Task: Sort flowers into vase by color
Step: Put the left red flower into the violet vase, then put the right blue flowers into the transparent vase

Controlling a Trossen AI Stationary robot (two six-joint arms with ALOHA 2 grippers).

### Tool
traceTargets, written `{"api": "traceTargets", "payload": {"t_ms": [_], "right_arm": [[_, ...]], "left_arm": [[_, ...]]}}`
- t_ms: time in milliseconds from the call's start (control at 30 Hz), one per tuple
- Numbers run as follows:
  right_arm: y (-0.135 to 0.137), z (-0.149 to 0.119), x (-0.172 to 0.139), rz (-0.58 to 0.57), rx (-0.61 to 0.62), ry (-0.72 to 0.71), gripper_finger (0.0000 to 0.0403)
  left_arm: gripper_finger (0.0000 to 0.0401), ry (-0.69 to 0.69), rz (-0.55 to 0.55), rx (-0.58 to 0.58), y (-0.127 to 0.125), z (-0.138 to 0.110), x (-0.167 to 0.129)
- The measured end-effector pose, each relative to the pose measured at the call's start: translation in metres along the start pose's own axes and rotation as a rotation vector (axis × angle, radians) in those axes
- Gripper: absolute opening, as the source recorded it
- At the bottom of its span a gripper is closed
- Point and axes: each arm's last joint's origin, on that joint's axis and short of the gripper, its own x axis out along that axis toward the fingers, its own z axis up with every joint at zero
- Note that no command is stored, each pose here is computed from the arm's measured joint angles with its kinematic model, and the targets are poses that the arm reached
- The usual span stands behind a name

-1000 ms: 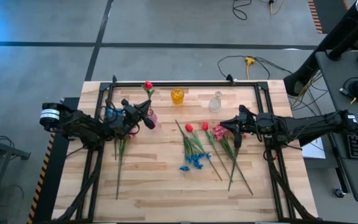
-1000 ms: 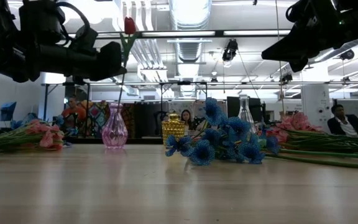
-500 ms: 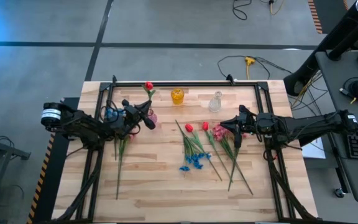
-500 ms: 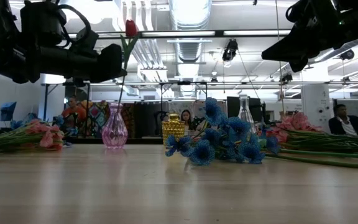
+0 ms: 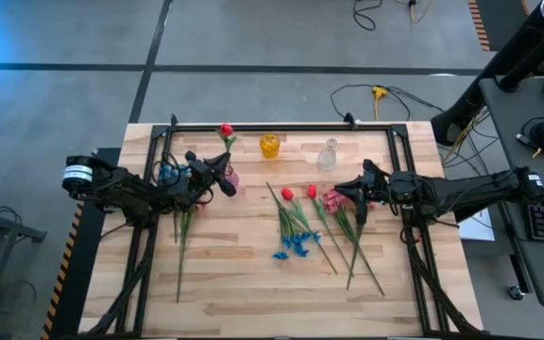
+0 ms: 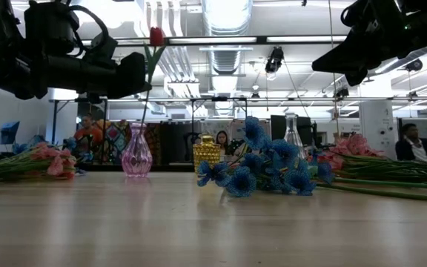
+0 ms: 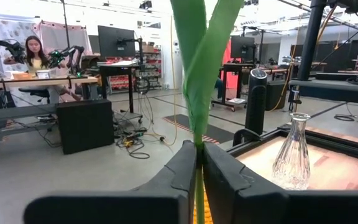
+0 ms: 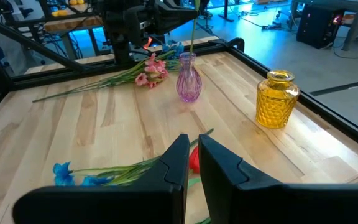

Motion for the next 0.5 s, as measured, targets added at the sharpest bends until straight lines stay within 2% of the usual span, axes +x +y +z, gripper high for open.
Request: {"api": "traceTargets", "payload": {"t_ms": [267, 500], "right_arm": [[0.0001, 0.0, 0.0, 0.0, 0.0, 0.0, 0.0029], [0.0001, 0.0, 0.0, 0.0, 0.007, 0.0, 0.0029]], "left_arm": [[0.0086, 0.0, 0.0, 0.015, 0.0, 0.0, 0.0], [0.0123, 0.002, -0.011, 0.031, -0.0014, -0.0004, -0.0018]]}}
